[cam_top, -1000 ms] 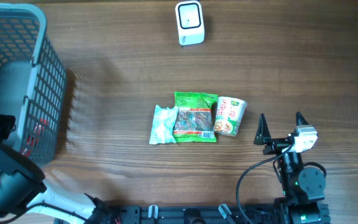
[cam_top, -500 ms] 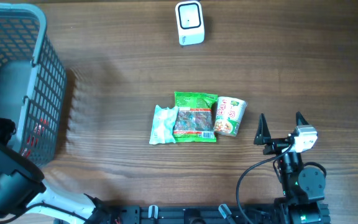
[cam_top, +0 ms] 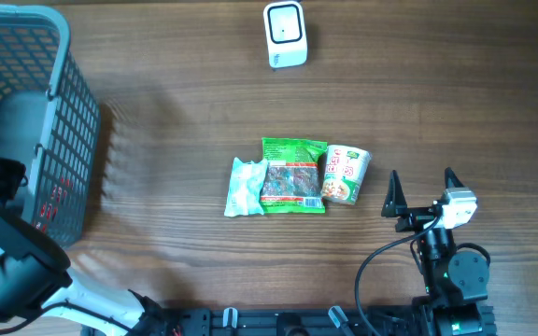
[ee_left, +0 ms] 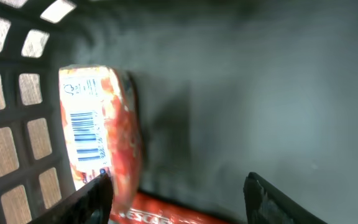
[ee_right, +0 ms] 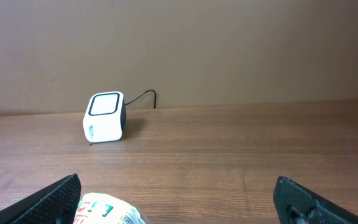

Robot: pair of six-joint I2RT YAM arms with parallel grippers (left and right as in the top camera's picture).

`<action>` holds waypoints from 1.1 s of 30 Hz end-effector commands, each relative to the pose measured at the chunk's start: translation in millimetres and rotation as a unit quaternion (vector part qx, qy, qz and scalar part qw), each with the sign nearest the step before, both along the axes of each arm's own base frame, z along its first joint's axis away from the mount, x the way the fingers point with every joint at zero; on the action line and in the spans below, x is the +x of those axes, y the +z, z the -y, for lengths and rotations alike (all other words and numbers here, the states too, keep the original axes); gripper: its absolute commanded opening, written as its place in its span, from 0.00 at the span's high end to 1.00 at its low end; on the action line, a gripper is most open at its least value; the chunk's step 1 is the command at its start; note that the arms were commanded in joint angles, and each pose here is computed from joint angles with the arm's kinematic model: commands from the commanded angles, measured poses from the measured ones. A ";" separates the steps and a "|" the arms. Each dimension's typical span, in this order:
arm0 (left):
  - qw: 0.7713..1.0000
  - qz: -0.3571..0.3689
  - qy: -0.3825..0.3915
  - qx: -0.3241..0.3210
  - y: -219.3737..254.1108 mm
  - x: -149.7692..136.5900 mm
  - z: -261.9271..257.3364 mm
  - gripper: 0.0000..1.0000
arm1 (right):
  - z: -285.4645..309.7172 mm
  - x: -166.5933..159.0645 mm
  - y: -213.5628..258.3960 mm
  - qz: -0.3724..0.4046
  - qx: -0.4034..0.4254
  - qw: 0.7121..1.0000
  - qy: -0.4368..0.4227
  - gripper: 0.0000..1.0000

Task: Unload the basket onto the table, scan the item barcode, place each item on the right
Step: 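Reach into the basket and grasp the orange Kleenex tissue pack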

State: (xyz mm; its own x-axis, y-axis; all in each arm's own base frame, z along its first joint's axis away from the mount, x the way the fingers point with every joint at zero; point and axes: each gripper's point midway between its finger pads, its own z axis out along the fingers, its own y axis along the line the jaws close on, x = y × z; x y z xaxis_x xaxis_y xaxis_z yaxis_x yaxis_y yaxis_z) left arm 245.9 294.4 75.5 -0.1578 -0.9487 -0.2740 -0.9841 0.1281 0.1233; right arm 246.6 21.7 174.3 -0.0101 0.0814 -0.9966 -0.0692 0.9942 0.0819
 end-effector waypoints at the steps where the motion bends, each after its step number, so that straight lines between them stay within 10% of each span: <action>1: 1.000 0.012 -0.003 0.010 21.3 10.9 -7.3 0.31 | -1.0 -0.2 1.1 0.003 -0.001 1.000 0.004 0.00; 22: 0.998 -0.036 0.056 -0.013 -6.9 -47.2 -15.8 0.28 | -1.0 -0.2 1.1 0.003 -0.002 1.000 0.004 0.00; 28: 0.998 -0.035 0.055 -0.019 -30.5 -50.9 -8.9 0.43 | -1.0 -0.2 1.2 0.003 -0.001 1.000 0.004 0.00; 33: 0.998 -0.021 0.054 -0.020 -31.3 -45.2 -9.8 0.85 | -1.0 -0.2 1.1 0.003 -0.001 1.000 0.004 0.00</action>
